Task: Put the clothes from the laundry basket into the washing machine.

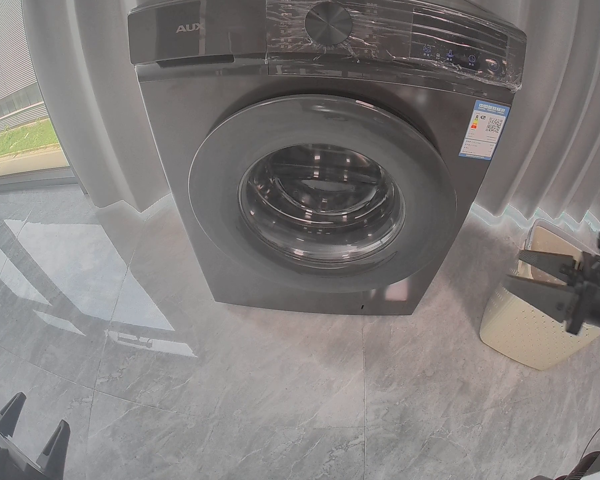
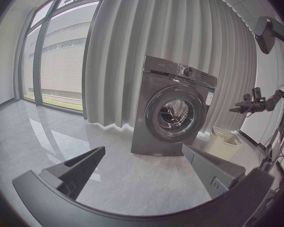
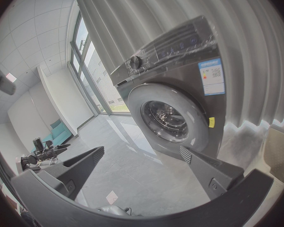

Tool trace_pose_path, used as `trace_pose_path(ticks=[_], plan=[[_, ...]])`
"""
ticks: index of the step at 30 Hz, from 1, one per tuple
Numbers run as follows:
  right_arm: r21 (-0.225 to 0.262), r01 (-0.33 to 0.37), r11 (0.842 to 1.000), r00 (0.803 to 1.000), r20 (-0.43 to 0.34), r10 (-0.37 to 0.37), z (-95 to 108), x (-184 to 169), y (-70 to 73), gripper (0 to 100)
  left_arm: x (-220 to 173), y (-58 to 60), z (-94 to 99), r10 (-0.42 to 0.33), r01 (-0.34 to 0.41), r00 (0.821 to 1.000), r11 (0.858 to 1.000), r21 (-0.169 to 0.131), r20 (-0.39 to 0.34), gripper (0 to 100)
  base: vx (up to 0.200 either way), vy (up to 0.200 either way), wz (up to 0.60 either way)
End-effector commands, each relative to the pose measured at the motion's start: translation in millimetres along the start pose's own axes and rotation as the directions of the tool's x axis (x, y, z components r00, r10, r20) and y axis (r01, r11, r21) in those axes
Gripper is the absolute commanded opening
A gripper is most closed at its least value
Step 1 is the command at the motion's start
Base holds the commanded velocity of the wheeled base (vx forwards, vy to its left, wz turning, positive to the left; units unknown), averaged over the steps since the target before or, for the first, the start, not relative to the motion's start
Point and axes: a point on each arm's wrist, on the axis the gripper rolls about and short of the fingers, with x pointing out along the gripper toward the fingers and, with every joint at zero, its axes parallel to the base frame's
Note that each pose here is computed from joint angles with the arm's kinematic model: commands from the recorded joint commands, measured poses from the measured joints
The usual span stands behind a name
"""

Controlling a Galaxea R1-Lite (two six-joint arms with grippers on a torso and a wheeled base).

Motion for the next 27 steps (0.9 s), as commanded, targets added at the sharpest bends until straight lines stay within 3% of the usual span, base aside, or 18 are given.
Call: trace_pose_path(ticks=[1,5,8,12,17,27], plan=[[0.052,-0.027,0.998,0.995,-0.096,0.032,-20,109,-10.7,100,-2,0.7,-8.1,0.013,-0.012,1.0,0.999,0.039,-0.008,100,0.0,0.0,0.0],[0.053,-0.025,0.998,0.998,-0.055,0.028,-21,126,-18.8,100,-2,0.6,-8.1,0.008,-0.008,1.0,1.0,0.028,-0.01,100,0.0,0.0,0.0],[0.061,-0.025,0.998,0.999,-0.027,0.027,-20,133,-21.7,100,-2,0.5,-8.1,0.005,-0.005,1.0,0.999,0.04,-0.009,100,0.0,0.0,0.0],[0.081,0.026,0.996,0.999,0.044,-0.03,-14,143,-25.7,100,-2,0.4,-8.3,-0.001,0.001,1.0,0.999,0.035,-0.011,100,0.0,0.0,0.0],[0.068,0.085,0.994,0.989,0.118,-0.093,-10,151,-30.1,100,-2,0.3,-8.3,-0.002,0.003,1.0,0.999,0.041,-0.013,100,0.2,0.0,0.0],[0.057,0.146,0.988,0.964,0.218,-0.155,-9,164,-40.6,100,-2,-0.5,-8.4,-0.039,0.04,0.999,0.996,0.085,-0.016,100,0.02,0.0,0.0]])
